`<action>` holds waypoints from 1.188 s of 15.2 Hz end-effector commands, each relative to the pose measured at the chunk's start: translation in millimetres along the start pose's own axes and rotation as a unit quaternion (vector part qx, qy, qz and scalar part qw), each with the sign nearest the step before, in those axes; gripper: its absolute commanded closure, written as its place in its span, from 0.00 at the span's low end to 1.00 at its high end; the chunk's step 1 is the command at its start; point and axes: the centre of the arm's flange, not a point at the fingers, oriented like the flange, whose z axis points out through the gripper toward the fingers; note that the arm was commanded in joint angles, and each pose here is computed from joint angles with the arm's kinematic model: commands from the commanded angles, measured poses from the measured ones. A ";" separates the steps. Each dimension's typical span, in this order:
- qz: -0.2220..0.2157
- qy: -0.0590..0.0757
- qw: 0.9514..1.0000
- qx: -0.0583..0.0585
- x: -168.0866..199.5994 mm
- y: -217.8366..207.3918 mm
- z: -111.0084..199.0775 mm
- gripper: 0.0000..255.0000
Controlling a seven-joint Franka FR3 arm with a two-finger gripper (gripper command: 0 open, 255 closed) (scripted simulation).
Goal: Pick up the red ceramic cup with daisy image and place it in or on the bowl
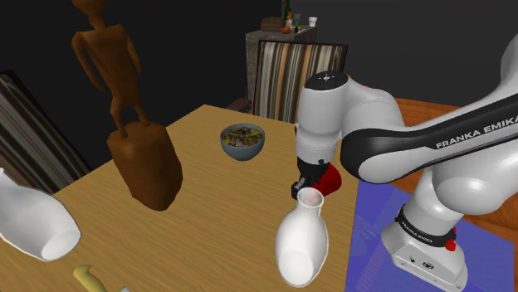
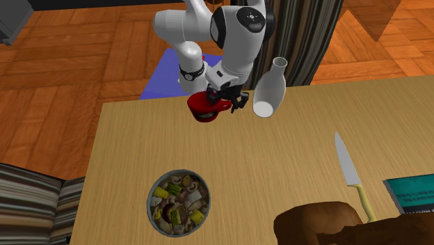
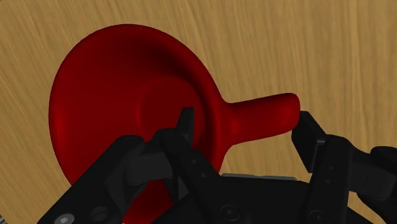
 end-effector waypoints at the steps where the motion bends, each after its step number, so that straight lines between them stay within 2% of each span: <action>1: 0.000 0.000 1.000 0.000 0.0 0.7 -11.7 1.00; 18: 0.000 0.000 1.000 0.000 4.3 14.7 -100.3 1.00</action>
